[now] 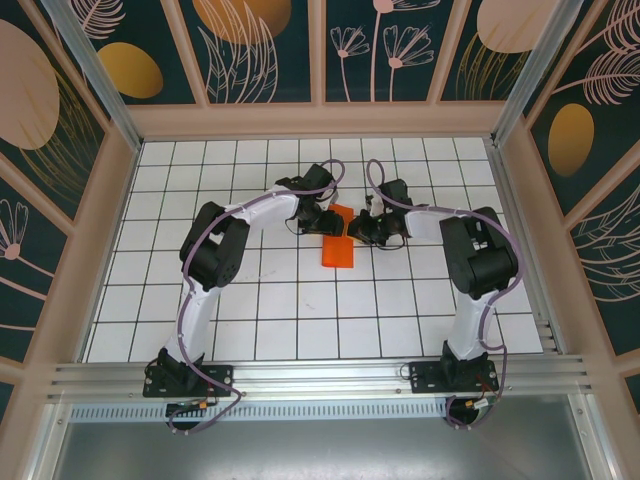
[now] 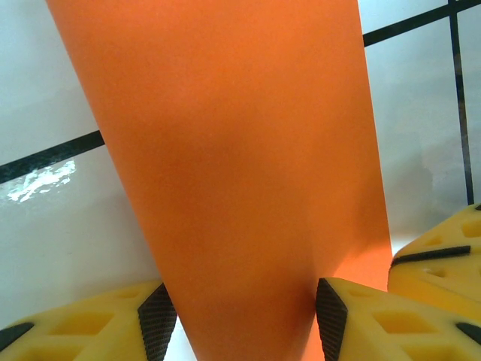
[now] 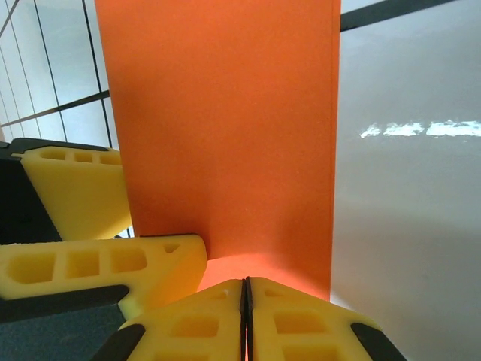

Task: Fold a paper plane with a square sheet of paper (fold left side to right side)
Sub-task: Hold the square sheet of paper at the center of the table.

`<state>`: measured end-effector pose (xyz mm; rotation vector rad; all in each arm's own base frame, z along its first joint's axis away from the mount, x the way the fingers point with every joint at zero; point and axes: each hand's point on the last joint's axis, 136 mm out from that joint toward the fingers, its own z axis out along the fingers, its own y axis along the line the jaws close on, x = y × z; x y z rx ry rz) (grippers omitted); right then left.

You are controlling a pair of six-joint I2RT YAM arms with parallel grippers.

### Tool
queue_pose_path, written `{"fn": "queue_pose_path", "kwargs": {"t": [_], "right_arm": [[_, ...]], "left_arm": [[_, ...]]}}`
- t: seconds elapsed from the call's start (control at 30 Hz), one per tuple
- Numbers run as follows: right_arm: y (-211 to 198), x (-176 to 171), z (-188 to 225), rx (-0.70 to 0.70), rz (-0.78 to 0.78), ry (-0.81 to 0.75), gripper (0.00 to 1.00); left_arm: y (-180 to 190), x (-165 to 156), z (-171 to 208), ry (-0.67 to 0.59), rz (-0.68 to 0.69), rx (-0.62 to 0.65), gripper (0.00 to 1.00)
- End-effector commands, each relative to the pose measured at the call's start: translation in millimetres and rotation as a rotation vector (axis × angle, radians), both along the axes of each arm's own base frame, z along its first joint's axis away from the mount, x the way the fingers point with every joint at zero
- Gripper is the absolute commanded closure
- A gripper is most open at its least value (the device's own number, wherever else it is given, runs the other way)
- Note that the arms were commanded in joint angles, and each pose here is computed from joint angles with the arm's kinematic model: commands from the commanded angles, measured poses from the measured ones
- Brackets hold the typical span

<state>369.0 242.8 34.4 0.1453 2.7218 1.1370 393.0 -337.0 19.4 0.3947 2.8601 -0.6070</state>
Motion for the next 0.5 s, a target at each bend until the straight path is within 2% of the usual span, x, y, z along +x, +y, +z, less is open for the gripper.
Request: {"fn": "queue_pose_path", "kwargs": {"t": [0.0,0.33,0.47], "right_arm": [[0,4,-7,-0.036,0.001,0.01,0.88],[-9,-7,-35,-0.125,0.004,0.078,0.88],[-18,-13,-47,-0.19,0.0,0.107,0.88]], "left_arm": [[-3,-6,-47,0.04,-0.01,0.031,0.44],[-3,-6,-45,0.035,-0.012,0.028,0.44],[1,3,-25,-0.027,0.018,0.028,0.43]]}}
